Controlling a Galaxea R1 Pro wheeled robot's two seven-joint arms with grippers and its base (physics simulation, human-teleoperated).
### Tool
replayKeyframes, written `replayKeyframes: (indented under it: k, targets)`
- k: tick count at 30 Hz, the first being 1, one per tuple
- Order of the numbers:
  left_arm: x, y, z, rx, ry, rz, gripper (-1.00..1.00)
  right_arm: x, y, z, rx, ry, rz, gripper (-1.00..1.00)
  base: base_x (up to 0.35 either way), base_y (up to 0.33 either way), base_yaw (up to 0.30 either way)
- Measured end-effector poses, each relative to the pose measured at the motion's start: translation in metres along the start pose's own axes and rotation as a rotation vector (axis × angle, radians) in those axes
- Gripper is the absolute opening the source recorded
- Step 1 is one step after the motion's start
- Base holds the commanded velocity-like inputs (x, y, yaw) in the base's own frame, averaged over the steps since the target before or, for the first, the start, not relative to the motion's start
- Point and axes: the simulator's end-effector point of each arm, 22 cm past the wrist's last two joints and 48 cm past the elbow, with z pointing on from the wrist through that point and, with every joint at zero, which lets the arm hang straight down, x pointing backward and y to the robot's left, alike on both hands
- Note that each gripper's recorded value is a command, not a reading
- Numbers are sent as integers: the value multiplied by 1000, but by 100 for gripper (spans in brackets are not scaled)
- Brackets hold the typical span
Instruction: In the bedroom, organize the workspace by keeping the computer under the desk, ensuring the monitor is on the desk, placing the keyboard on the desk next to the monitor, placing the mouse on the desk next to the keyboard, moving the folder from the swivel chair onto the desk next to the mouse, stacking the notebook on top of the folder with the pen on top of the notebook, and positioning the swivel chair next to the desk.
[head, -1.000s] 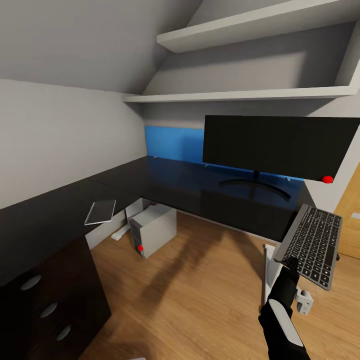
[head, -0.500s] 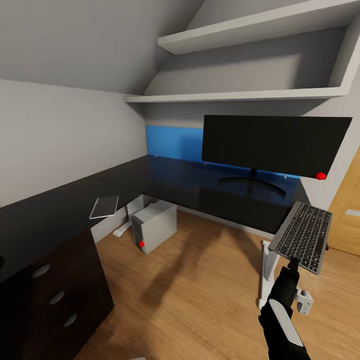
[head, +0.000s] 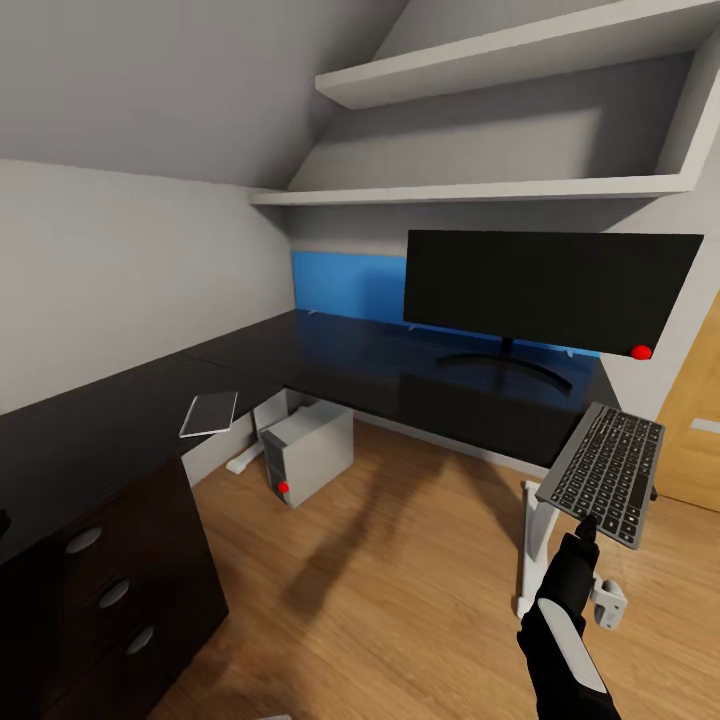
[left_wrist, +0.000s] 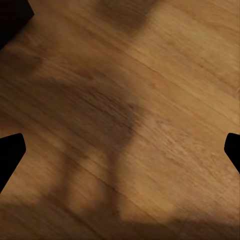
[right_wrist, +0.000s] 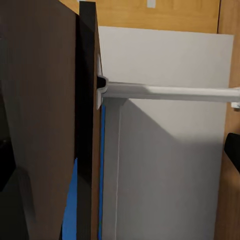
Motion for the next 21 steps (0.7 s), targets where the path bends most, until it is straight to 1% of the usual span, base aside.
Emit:
replayKeyframes:
  k: [7,21]
  targets:
    - [0,0,0,1,0,0,100,-1,0,0,-2,-1,-2,100,0,0,0]
    - [1,0,0,1,2,0,100,-1,-1,0,-1,-1,-3,100,-317,0,0]
